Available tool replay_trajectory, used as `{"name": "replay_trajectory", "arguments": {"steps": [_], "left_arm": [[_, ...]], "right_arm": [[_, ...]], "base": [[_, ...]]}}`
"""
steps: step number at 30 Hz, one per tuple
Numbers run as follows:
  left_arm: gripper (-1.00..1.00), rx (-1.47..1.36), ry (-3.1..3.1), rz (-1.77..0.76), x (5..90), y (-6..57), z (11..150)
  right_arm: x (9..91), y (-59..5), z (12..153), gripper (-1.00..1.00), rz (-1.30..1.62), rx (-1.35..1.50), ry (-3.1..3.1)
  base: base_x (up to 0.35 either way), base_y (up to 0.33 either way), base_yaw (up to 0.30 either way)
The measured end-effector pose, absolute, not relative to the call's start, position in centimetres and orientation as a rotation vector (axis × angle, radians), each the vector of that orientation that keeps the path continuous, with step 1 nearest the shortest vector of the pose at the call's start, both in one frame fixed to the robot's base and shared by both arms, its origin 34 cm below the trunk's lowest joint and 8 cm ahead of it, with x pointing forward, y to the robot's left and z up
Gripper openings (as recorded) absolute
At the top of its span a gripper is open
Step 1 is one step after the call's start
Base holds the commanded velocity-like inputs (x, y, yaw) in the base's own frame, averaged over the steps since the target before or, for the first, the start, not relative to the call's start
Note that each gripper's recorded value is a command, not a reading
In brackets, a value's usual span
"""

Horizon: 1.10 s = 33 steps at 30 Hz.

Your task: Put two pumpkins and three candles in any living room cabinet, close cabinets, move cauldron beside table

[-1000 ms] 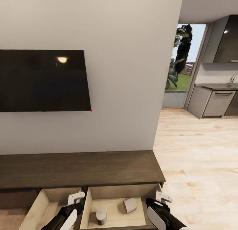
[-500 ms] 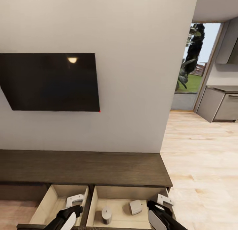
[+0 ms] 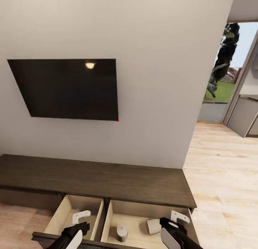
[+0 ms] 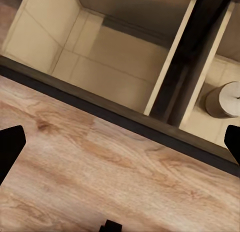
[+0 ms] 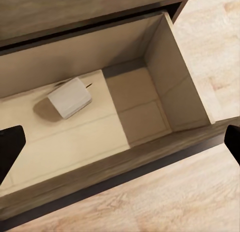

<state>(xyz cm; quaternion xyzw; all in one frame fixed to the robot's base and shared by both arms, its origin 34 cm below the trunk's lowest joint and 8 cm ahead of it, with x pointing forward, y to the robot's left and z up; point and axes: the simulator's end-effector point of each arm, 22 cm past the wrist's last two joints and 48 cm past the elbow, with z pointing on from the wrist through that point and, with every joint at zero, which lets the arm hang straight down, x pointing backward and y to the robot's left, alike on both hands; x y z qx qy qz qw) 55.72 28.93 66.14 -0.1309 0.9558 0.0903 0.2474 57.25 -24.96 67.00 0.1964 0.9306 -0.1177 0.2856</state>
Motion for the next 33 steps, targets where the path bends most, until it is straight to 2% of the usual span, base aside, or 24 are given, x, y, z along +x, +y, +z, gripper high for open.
{"name": "replay_trajectory", "arguments": {"steps": [7, 33], "left_arm": [[1.0, -0.356, 2.608, 0.247, 55.56, 28.95, 66.06], [1.0, -0.379, 2.584, 0.244, 55.7, 29.16, 66.09]], "right_arm": [[57.23, -24.84, 66.99, 1.0, -0.313, 0.523, 2.489], [57.28, -24.35, 66.99, 1.0, -0.314, 0.498, 2.494]], "base": [[0.0, 0.0, 0.136], [0.0, 0.0, 0.286]]}}
